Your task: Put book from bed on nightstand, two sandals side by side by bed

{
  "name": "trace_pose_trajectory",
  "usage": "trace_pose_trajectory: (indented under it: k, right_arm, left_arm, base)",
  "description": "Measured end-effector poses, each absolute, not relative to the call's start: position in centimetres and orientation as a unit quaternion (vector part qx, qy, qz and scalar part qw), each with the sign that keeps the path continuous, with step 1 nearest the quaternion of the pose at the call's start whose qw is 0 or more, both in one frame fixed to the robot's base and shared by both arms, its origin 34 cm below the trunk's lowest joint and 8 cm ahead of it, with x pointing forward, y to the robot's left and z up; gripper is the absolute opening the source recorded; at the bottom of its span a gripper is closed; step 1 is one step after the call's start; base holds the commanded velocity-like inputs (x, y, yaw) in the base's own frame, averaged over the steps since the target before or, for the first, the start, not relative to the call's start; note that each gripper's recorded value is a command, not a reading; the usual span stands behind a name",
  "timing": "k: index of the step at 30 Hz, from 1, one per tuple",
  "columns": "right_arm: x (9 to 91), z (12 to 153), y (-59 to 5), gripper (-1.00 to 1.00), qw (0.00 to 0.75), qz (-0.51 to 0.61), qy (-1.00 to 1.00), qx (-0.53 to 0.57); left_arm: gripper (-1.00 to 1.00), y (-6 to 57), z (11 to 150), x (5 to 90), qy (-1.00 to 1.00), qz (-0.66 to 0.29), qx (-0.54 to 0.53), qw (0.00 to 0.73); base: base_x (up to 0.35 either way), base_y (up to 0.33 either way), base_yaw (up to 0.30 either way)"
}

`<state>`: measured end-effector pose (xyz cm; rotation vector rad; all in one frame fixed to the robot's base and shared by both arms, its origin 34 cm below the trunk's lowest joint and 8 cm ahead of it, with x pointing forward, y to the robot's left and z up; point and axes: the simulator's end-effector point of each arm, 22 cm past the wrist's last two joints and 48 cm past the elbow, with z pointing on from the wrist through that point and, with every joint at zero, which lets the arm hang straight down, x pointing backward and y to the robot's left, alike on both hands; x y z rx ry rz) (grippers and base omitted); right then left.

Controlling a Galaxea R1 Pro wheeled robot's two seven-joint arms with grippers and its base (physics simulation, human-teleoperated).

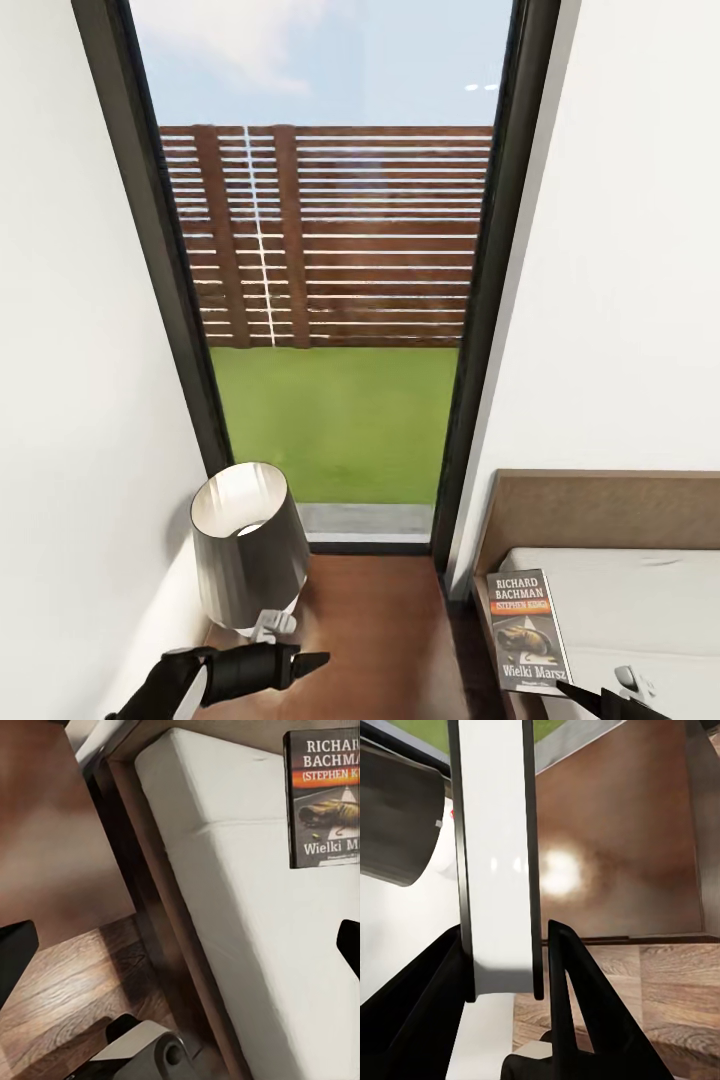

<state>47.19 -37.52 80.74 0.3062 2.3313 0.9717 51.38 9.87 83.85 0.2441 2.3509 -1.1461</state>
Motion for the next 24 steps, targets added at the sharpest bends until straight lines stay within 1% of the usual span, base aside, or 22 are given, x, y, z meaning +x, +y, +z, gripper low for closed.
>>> trace_pose_trajectory:
  k: [9, 11, 13, 19, 24]
  right_arm:
    - [47.1, 81.0, -37.2, -1.0, 0.294, 0.374, 0.872, 0.111]
    - [47.1, 81.6, -36.5, -1.0, 0.294, 0.39, 0.866, 0.105]
    - [47.1, 82.0, -34.4, -1.0, 0.291, 0.419, 0.854, 0.099]
    - [46.5, 81.8, -29.8, -1.0, 0.27, 0.458, 0.843, 0.085]
    - [46.3, 81.5, -22.9, -1.0, 0.248, 0.502, 0.825, 0.077]
  left_arm:
    - [1.0, 9.5, 84.0, 51.4, 0.864, -0.424, 0.091, 0.256]
    - [1.0, 9.5, 84.1, 51.4, 0.864, -0.424, 0.091, 0.256]
    - [1.0, 9.5, 84.1, 51.4, 0.864, -0.424, 0.091, 0.256]
    - [1.0, 9.4, 84.1, 51.4, 0.864, -0.425, 0.091, 0.255]
    - [1.0, 9.5, 84.0, 51.4, 0.864, -0.424, 0.091, 0.255]
  base:
    - [0.0, 0.0, 0.0]
    - [0.0, 0.0, 0.0]
    - [0.0, 0.0, 0.0]
    - [0.0, 0.0, 0.0]
    - [0.0, 0.0, 0.0]
